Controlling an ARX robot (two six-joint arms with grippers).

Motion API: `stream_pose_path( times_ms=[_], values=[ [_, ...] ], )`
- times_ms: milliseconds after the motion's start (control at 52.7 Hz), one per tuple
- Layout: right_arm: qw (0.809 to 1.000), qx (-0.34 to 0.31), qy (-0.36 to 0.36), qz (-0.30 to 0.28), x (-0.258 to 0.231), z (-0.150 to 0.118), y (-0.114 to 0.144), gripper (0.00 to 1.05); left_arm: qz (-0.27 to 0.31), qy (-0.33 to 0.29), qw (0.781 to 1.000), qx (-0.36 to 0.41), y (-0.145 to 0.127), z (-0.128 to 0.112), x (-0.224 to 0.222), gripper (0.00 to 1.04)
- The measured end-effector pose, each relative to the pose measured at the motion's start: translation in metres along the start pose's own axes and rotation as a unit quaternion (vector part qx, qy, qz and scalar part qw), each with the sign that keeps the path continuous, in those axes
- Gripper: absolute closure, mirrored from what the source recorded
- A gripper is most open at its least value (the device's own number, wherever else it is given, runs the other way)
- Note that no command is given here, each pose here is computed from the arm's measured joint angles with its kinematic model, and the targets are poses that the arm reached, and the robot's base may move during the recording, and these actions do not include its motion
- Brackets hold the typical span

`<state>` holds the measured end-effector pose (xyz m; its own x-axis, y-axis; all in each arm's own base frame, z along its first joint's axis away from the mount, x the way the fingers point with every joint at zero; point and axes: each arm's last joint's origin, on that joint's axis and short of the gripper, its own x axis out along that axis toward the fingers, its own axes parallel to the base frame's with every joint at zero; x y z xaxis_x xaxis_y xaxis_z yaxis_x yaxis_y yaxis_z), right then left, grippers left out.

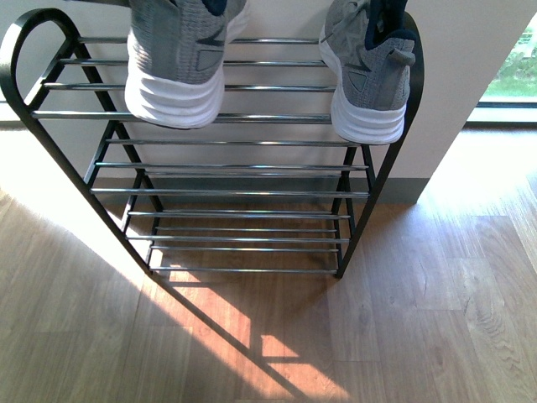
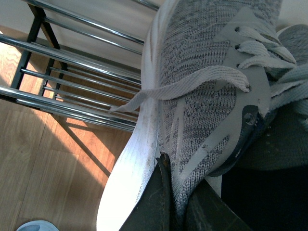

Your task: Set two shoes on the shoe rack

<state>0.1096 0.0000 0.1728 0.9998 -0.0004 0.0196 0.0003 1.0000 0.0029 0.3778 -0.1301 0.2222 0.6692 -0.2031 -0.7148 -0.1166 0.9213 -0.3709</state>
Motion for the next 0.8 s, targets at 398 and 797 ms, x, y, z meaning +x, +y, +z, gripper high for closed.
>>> stream_pose_path(
  times_ms=[398, 797],
  values=[
    [1.0, 0.0, 0.003, 0.0, -0.013, -0.003, 0.0, 1.03, -0.023, 0.032, 0.999, -0.019, -0.035, -0.019, 0.064, 1.03],
    [1.0, 0.0, 0.002, 0.0, -0.013, -0.003, 0.0, 1.03, -0.015, 0.032, 0.998, -0.057, -0.042, -0.021, 0.107, 1.03]
  ],
)
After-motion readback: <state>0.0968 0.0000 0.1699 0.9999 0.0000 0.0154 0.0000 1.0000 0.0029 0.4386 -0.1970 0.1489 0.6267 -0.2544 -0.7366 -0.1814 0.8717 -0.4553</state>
